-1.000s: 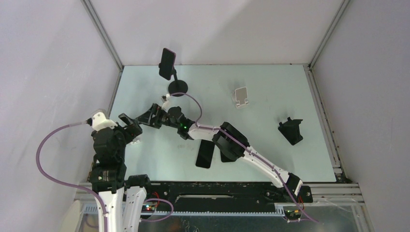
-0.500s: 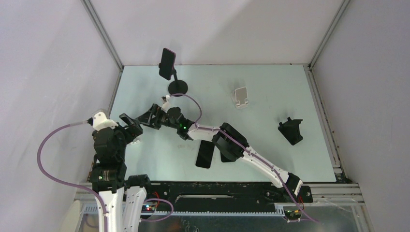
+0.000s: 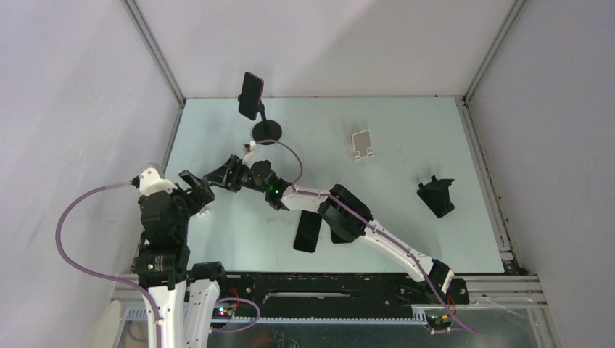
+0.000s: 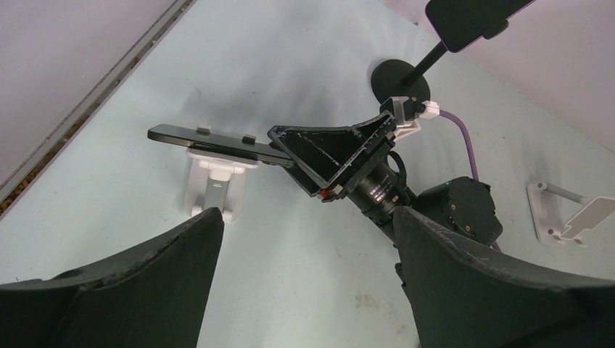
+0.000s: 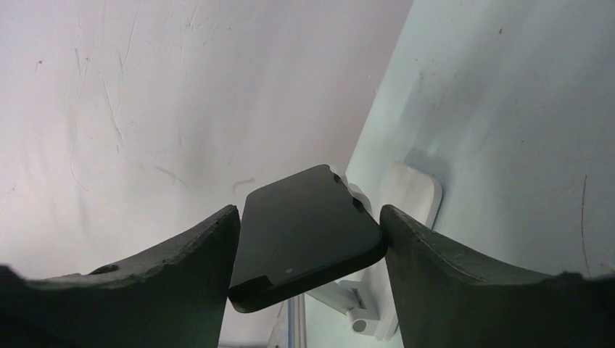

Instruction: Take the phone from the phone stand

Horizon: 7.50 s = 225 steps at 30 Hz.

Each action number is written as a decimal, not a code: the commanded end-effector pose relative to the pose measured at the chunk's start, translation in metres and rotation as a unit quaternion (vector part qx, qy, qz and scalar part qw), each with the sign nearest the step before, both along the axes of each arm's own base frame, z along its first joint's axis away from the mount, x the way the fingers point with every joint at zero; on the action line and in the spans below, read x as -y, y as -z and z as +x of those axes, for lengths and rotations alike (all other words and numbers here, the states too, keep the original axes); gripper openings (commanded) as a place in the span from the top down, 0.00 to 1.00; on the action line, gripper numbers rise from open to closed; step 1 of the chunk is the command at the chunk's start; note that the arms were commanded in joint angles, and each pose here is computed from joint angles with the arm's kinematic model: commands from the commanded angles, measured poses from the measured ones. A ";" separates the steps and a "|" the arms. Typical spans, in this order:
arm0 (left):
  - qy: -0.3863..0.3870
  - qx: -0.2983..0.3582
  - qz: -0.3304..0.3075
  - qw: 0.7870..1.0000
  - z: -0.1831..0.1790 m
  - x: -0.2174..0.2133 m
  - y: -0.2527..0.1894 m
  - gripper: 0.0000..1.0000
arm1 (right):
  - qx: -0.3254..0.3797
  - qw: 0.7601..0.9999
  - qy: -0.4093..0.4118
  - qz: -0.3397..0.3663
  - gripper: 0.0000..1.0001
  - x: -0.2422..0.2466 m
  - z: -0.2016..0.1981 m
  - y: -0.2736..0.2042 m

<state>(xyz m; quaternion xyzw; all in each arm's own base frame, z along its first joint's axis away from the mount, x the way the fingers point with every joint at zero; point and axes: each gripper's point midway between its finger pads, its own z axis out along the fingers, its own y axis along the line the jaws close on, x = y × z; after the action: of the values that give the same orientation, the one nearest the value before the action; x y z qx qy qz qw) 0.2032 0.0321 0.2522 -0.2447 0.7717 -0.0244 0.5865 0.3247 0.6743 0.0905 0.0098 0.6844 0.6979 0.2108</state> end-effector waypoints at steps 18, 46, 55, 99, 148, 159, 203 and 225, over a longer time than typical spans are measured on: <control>0.004 0.014 0.011 1.000 0.004 -0.001 -0.007 0.05 | 0.024 0.999 0.023 0.041 0.29 0.006 0.008 -0.027; 0.010 0.011 0.010 1.000 0.006 0.000 -0.005 0.05 | 0.092 0.993 -0.037 0.061 0.04 0.018 -0.007 -0.039; 0.010 0.010 0.009 1.000 0.006 0.001 -0.005 0.05 | 0.093 0.993 -0.037 0.069 0.07 0.021 -0.005 -0.040; 0.012 0.012 0.010 1.000 0.006 0.001 -0.006 0.05 | 0.109 0.990 -0.050 0.077 0.29 0.014 -0.011 -0.045; 0.014 0.010 0.010 1.000 0.007 0.002 -0.005 0.05 | 0.138 0.985 -0.078 0.066 0.05 0.017 -0.006 -0.058; 0.015 0.011 0.009 1.000 0.007 0.002 -0.005 0.05 | 0.132 0.986 -0.089 0.059 0.14 0.022 -0.002 -0.053; 0.018 0.008 0.009 1.000 0.008 0.003 -0.003 0.05 | 0.165 0.981 -0.078 0.062 0.37 0.049 0.004 -0.056; 0.018 0.009 0.009 1.000 0.008 0.003 -0.004 0.05 | 0.177 0.979 -0.082 0.060 0.30 0.068 0.002 -0.055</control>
<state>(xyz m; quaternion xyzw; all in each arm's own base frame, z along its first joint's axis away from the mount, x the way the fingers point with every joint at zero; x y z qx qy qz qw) 0.2069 0.0281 0.2545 -0.2338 0.7725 -0.0335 0.5894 0.3188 0.6101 0.0890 -0.1358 0.6401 0.7230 0.2217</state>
